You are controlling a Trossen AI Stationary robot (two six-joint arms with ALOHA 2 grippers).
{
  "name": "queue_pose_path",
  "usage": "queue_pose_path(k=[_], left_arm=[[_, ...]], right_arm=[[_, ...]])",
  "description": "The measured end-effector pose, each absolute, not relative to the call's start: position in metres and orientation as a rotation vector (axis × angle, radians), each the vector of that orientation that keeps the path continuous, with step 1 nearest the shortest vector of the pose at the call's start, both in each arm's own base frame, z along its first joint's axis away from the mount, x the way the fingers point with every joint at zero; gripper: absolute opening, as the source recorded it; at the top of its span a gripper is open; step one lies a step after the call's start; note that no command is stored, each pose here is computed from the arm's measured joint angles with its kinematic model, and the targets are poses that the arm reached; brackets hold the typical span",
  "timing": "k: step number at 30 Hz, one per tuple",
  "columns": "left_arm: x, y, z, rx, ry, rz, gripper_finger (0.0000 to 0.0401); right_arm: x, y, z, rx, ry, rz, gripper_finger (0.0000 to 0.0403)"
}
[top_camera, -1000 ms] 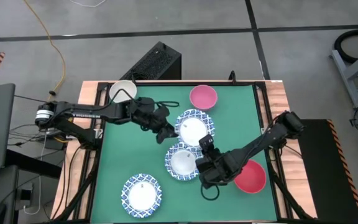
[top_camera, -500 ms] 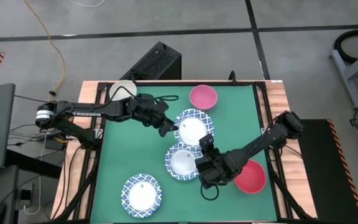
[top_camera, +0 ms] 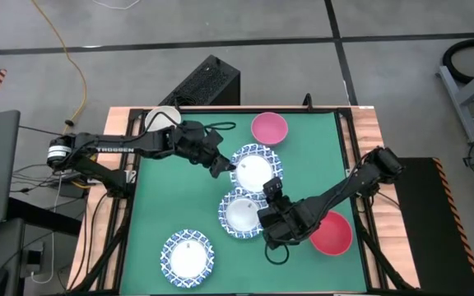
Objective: Nest bowls inside each other
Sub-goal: Stack the white with blue patterned bowl on top of the white with blue patterned bowl
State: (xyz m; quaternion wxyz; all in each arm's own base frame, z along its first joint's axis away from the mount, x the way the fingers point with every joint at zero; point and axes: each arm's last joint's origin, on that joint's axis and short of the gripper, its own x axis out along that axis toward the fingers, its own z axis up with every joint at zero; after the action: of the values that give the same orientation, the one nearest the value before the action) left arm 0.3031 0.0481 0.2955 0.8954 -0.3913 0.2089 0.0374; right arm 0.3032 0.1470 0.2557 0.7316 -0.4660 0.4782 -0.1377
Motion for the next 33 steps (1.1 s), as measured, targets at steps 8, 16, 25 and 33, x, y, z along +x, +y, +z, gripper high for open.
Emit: queue_pose_path(k=[8, 16, 25, 33], left_arm=[[0.304, 0.048, 0.298, -0.797, 0.403, 0.060, 0.0013], [0.304, 0.048, 0.298, -0.778, 0.403, 0.062, 0.0005], [0.303, 0.057, 0.298, -0.778, 0.396, 0.081, 0.0002], [0.300, 0.063, 0.295, -0.804, 0.428, 0.092, 0.0002]], right_arm=[[0.304, 0.147, 0.256, -1.023, 1.052, -0.302, 0.0016], [0.306, 0.143, 0.257, -0.934, 1.020, -0.369, 0.0041], [0.305, 0.146, 0.256, -0.776, 0.999, -0.388, 0.0126], [0.291, 0.161, 0.264, -0.521, 0.967, -0.371, 0.0187]])
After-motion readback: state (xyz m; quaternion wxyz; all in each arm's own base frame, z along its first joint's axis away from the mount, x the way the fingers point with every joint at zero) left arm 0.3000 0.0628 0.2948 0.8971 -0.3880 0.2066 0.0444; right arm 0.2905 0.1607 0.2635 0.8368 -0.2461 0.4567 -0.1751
